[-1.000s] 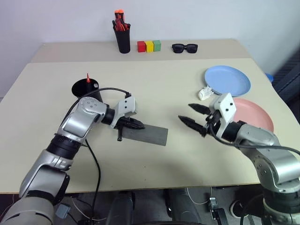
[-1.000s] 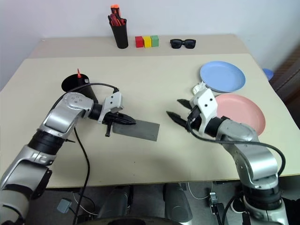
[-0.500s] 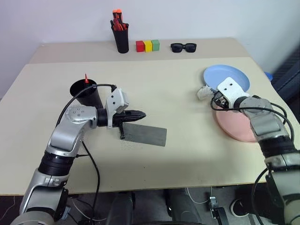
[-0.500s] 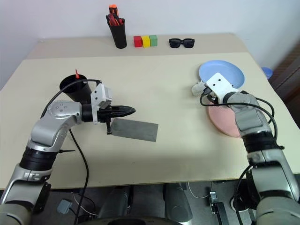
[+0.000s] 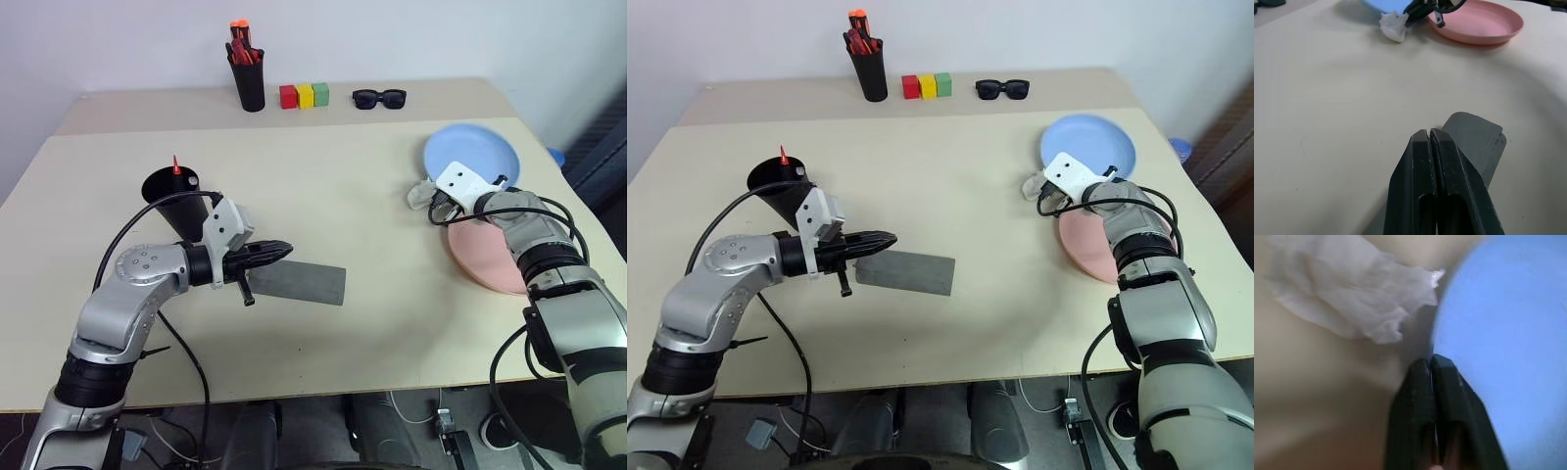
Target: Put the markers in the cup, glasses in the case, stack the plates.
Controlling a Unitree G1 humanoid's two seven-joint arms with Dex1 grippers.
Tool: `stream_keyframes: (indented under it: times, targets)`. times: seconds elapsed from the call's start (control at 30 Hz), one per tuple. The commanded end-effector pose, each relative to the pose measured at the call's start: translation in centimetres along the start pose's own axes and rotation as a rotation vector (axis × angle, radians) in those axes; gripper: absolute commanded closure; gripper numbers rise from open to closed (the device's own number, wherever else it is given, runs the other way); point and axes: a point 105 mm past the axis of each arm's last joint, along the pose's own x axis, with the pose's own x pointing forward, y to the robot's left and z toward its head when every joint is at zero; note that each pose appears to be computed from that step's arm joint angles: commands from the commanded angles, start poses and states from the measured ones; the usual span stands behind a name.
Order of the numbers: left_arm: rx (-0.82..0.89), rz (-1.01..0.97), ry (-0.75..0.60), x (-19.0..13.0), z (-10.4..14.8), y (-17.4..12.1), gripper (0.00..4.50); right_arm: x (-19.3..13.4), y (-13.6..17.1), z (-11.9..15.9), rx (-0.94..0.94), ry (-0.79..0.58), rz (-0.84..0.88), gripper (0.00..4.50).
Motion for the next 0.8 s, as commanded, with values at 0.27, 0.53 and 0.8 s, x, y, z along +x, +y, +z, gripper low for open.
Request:
stream_keyframes:
  times: [0.27, 0.53, 0.8]
  targets:
    - [0.022, 0.024, -0.003, -0.4, 0.1, 0.0, 4.50, -9.0, -5.0, 3.0, -0.028, -0.200, -0.114, 4.48]
    - [0.029, -0.042, -0.004, 0.6, 0.0, 0.2, 4.50, -12.5, -1.9, 0.3, 0.104, -0.143, -0.013, 4.48]
    - [0.042, -0.066, -0.021, 1.4, 0.5, 0.0, 4.50, -6.6, -2.7, -1.4, 0.201, -0.068, -0.094, 1.67]
